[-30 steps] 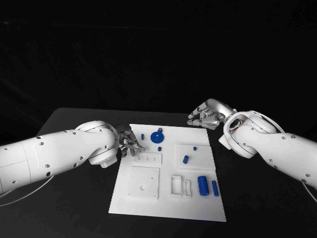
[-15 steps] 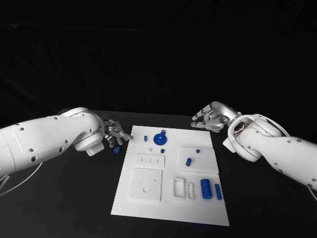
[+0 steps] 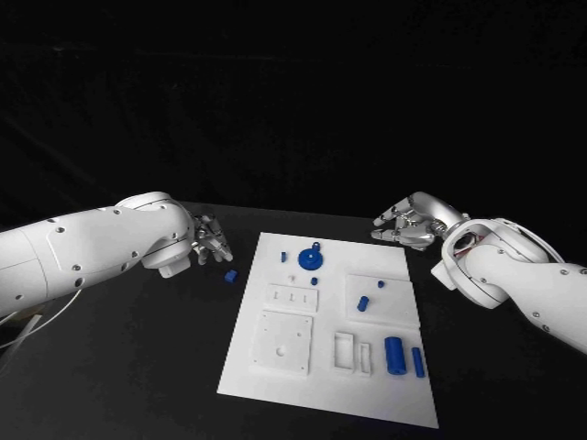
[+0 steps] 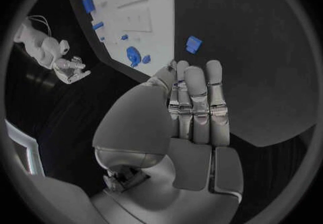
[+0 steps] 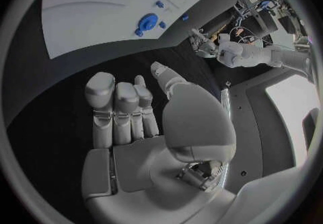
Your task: Assemble the parts on the task board
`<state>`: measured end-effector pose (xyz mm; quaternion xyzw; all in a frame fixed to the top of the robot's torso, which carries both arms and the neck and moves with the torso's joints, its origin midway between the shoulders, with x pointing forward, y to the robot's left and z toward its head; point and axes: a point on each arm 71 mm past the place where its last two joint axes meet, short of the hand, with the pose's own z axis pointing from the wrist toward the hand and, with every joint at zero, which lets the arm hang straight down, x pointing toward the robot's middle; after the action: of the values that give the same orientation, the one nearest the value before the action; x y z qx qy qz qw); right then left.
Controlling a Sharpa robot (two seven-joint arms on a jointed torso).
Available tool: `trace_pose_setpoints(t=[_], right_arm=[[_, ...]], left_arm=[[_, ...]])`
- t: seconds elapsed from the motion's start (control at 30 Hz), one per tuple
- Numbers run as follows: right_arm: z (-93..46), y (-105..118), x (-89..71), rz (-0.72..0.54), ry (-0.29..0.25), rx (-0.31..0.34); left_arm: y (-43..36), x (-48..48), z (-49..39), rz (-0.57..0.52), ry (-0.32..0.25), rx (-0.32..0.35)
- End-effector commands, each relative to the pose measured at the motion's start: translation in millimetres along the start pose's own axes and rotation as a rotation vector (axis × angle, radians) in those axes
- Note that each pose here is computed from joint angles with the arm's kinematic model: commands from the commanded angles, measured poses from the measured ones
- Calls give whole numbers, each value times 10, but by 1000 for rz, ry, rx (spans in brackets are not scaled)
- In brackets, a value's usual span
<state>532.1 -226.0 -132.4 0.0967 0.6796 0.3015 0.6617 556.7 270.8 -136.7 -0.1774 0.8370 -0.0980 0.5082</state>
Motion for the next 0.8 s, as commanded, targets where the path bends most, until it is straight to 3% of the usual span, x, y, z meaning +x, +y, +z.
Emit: trace_pose_setpoints(t=[0.03, 0.17, 0.33, 0.8], right_arm=[[-6, 6, -4, 2, 0, -4], [-11, 3, -8, 2, 0, -6], [-14, 1, -10, 2, -1, -7], [-26, -6, -7, 1, -1, -8]], left_arm=[[-34, -15, -25, 149, -79, 92], [-31, -8, -65, 225, -166, 191], [-7, 34, -96, 280, -229, 248], [153, 303, -49, 267, -242, 177]])
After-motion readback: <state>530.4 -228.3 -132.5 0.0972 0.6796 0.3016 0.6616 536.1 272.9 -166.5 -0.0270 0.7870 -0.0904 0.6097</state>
